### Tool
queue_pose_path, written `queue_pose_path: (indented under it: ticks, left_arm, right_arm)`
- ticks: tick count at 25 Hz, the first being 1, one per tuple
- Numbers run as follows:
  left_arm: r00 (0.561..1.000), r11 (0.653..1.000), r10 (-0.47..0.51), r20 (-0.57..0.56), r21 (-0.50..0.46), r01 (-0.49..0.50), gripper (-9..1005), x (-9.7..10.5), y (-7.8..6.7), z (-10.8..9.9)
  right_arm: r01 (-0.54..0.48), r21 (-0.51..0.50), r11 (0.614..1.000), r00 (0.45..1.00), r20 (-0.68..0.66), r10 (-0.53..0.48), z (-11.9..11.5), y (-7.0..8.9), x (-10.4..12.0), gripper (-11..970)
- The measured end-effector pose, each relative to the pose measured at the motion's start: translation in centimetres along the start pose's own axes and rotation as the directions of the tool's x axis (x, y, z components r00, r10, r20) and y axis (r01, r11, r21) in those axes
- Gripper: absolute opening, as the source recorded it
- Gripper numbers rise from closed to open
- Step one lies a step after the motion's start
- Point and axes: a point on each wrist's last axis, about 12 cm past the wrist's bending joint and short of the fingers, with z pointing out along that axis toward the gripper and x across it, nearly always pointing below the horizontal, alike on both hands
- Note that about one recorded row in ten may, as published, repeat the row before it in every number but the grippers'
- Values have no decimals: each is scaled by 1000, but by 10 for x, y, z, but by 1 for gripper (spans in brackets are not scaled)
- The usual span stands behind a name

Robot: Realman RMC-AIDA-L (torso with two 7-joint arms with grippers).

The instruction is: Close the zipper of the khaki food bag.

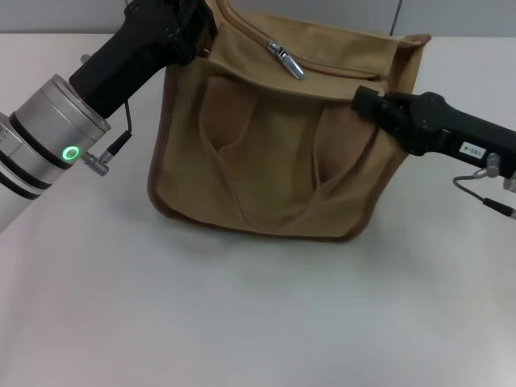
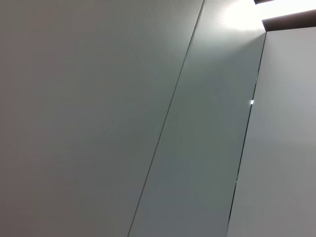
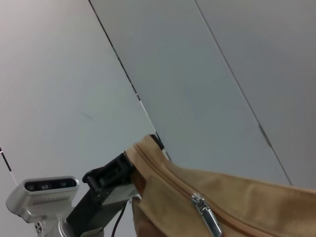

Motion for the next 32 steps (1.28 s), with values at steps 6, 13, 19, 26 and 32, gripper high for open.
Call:
queue_pose_path:
  ticks: [6, 13, 19, 26, 32]
  left_arm:
    - [1000, 1000, -2, 0, -1, 2, 21, 1, -1, 0]
    - [1000, 1000, -4, 3, 10, 4, 21, 0, -1, 3]
    - [1000, 1000, -2, 9, 31, 2, 21, -2, -2, 9]
    - [1000, 999, 0, 10, 38, -1, 21, -3, -2, 13]
    - [1000, 999, 4, 7, 42, -4, 21, -4, -1, 16]
  right_arm:
    - [28, -31, 999, 996, 87, -25, 2, 3, -13, 9]
    - [86, -120, 989, 996, 19, -84, 41, 3, -32, 40]
    - [103, -119, 988, 992, -57, -110, 57, 1, -31, 207]
    - [99, -84, 992, 994, -47, -103, 53, -3, -31, 356]
    - [100, -83, 991, 994, -33, -104, 52, -3, -34, 449]
